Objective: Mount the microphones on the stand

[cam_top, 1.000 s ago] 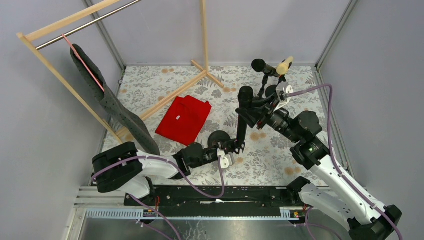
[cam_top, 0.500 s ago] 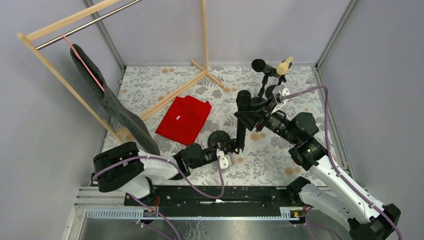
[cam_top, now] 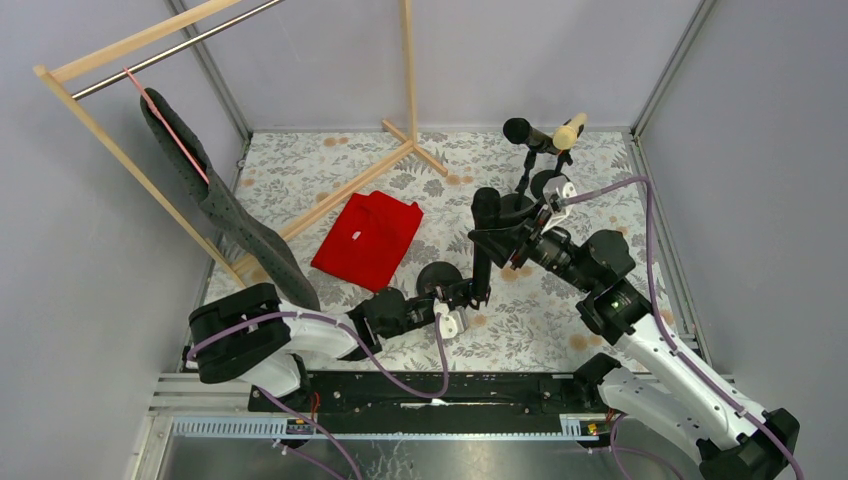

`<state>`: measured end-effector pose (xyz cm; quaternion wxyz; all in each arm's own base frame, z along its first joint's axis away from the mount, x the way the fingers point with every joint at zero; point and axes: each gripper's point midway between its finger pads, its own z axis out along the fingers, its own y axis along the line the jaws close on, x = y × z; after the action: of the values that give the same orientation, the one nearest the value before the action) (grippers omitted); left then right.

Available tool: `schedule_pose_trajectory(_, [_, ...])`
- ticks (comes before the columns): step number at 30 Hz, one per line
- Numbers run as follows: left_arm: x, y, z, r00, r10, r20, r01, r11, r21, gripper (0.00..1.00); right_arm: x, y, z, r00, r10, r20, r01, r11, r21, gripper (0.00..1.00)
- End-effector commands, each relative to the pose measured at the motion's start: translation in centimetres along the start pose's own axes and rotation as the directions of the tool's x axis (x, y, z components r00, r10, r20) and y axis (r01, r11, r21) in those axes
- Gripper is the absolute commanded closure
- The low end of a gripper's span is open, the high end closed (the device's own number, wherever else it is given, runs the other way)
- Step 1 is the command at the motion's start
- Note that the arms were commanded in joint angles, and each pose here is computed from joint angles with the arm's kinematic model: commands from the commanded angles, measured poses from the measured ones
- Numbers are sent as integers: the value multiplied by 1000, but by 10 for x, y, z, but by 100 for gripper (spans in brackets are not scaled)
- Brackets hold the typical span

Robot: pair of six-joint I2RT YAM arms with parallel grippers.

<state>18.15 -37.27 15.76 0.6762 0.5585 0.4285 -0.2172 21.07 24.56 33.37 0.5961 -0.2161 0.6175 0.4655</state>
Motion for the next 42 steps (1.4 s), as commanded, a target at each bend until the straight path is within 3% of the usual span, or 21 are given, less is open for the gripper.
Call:
schedule_pose_trajectory(1, [-28, 25, 4, 994, 17, 104, -6, 994, -105, 100, -7, 12, -1, 999, -7, 39, 9, 999, -52, 100])
schedule_pose_trajectory(14, [-23, 32, 1, 995, -21, 98, 37, 986, -160, 100, 4, 22, -11, 1000, 18, 26, -15, 995, -94, 100])
schedule_pose_trajectory(32, [-19, 31, 1, 996, -19, 89, 33, 986, -163, 100, 41, 29, -17, 987, 86, -135, -104, 986, -132, 100])
schedule_pose_trajectory(42, [-17, 36, -1, 996, -27, 80, 43, 980, -193, 100, 59, 22, -26, 986, 92, -140, -107, 989, -101, 100])
